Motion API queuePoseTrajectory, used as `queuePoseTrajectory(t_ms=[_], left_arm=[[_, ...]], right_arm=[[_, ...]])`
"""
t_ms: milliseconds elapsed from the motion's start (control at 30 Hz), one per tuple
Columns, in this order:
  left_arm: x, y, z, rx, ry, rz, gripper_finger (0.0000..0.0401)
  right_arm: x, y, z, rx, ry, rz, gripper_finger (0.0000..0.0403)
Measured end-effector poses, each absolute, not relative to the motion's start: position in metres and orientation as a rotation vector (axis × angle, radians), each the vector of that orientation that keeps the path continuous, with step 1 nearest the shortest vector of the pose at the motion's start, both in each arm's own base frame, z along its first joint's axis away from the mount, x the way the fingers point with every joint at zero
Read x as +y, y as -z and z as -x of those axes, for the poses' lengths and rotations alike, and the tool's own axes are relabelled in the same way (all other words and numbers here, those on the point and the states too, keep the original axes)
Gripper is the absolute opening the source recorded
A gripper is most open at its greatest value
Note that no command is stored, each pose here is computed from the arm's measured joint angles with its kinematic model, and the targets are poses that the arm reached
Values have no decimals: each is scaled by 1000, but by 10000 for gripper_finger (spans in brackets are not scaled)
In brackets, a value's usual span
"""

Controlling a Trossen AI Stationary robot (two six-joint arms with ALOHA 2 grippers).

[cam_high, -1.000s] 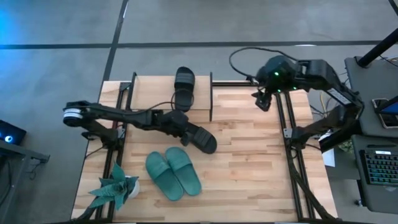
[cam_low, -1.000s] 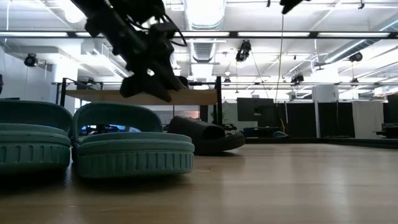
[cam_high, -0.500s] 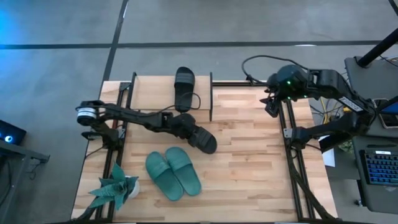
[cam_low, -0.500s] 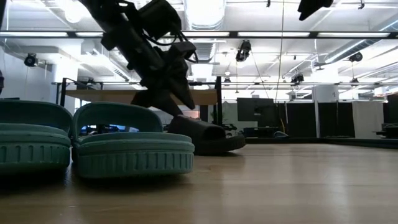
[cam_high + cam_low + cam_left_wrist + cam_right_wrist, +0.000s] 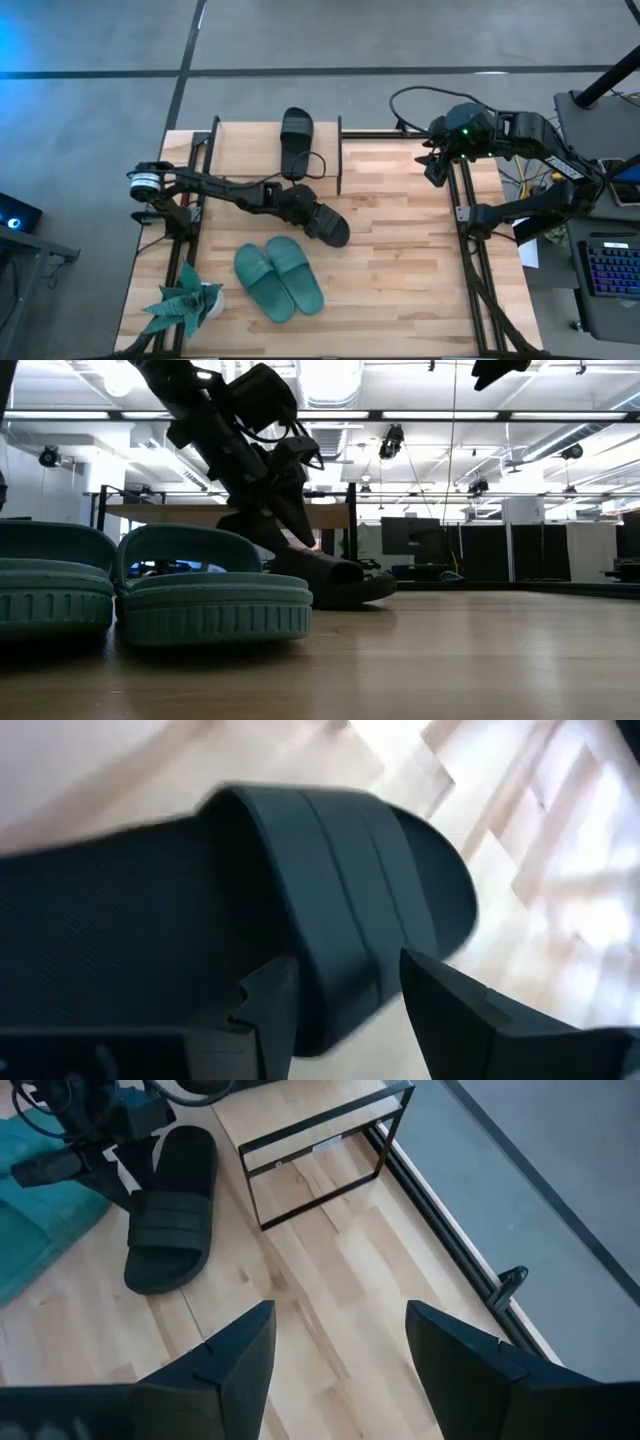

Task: Pick and place slides into the shelf
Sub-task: Put the black slide on the shelf

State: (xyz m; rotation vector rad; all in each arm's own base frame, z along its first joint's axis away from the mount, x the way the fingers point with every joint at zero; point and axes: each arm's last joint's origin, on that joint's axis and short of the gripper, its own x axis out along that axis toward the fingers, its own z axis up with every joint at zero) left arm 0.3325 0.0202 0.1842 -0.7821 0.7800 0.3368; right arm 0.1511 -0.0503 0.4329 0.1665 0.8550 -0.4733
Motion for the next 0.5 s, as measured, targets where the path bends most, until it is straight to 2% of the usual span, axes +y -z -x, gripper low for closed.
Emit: queuePoseTrajectory(t_ms=[133, 400, 500], left_arm=[[19, -184, -335, 767, -309, 790, 123], [15, -185, -338, 732, -275, 786, 12], [12, -187, -339, 717, -262, 781, 8]], right_arm=[[-51, -433, -152, 854, 472, -163, 215], [-51, -433, -152, 852, 473, -165, 215], [-51, -433, -152, 851, 474, -167, 215]])
